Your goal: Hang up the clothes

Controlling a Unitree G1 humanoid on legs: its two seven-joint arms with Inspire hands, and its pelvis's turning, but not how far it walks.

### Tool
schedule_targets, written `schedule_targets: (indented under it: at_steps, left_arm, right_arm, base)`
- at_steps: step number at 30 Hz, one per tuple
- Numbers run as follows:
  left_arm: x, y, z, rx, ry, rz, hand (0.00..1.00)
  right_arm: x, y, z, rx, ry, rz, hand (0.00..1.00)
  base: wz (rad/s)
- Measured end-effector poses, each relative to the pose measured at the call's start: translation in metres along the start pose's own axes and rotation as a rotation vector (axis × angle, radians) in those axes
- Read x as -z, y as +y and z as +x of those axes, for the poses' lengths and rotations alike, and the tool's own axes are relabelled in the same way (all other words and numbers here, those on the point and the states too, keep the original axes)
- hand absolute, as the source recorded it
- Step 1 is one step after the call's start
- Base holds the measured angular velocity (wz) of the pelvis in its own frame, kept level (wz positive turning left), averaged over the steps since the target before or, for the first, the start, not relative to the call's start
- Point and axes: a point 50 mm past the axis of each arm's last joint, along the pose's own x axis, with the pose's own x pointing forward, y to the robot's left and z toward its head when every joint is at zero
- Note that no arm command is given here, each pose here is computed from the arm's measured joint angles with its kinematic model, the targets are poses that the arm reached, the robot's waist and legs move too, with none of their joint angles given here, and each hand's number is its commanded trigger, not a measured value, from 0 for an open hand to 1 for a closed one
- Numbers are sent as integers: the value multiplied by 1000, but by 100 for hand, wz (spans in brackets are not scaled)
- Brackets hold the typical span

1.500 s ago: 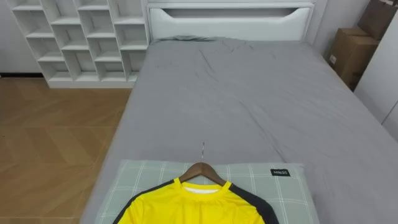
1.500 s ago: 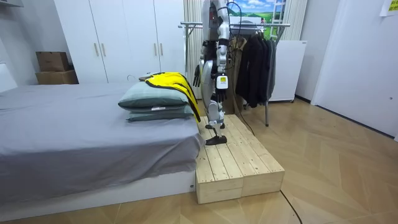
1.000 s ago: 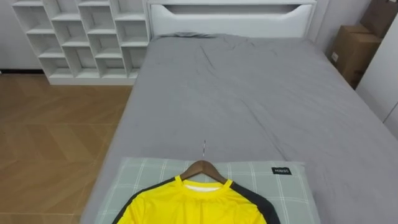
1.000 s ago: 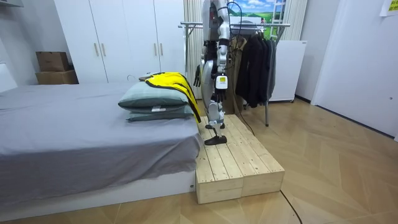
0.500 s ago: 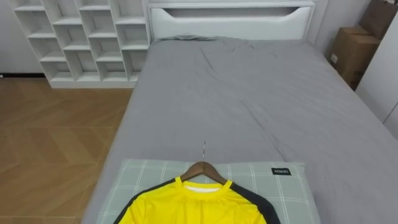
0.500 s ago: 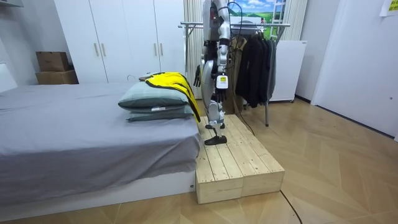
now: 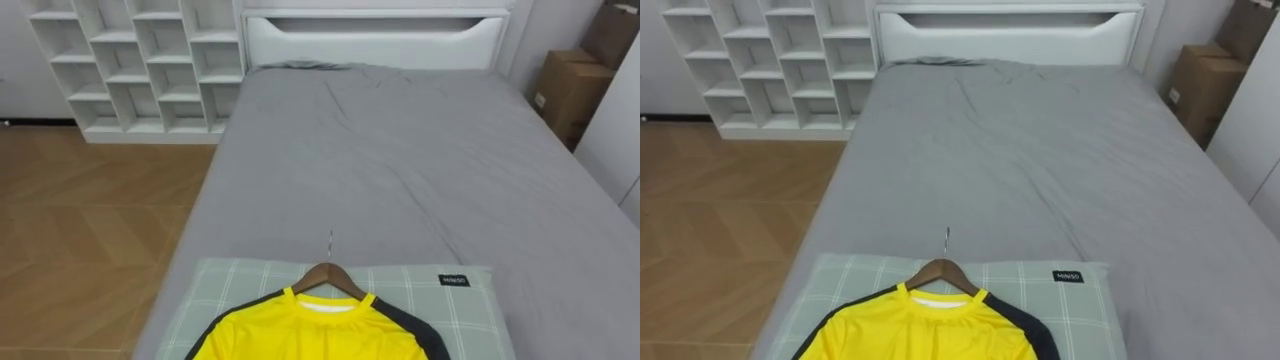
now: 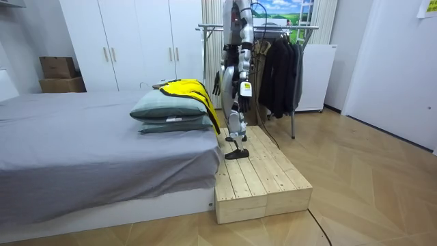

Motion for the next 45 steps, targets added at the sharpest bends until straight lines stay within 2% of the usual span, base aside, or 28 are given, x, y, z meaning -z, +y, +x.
schedule_targets:
  at_steps: [7,10,17,23,28,33,41,45]
  left_arm:
    - [-30,13,-2,-172,-140,-89,0]
    - [-33,20,-3,-247,-160,-101,0]
    - [-52,28,-8,-387,-292,-10,0]
    - [-98,28,-27,-488,-553,-41,0]
    - [-126,24,-43,-538,-750,27,0]
    - [-140,21,-54,-587,-867,77,0]
    - [-170,10,-74,-598,-1032,69,0]
    - [-187,13,-91,-647,-1172,106,0]
  right_arm:
    - [0,-8,-2,29,6,-40,0]
    - [-1,-10,-2,35,2,-43,0]
    - [-3,-17,-4,72,-2,-69,0]
    - [-6,-21,-5,110,-20,-95,0]
    - [-4,-23,-6,113,-39,-118,0]
    - [-7,-21,-5,105,-46,-128,0]
    - [-9,-24,-6,104,-51,-135,0]
    - [-10,-26,-7,94,-55,-120,0]
  base:
    - [1]
    - [0]
    - [7]
    - [3]
    - [0]
    - [2]
    - [2]
    - [-1]
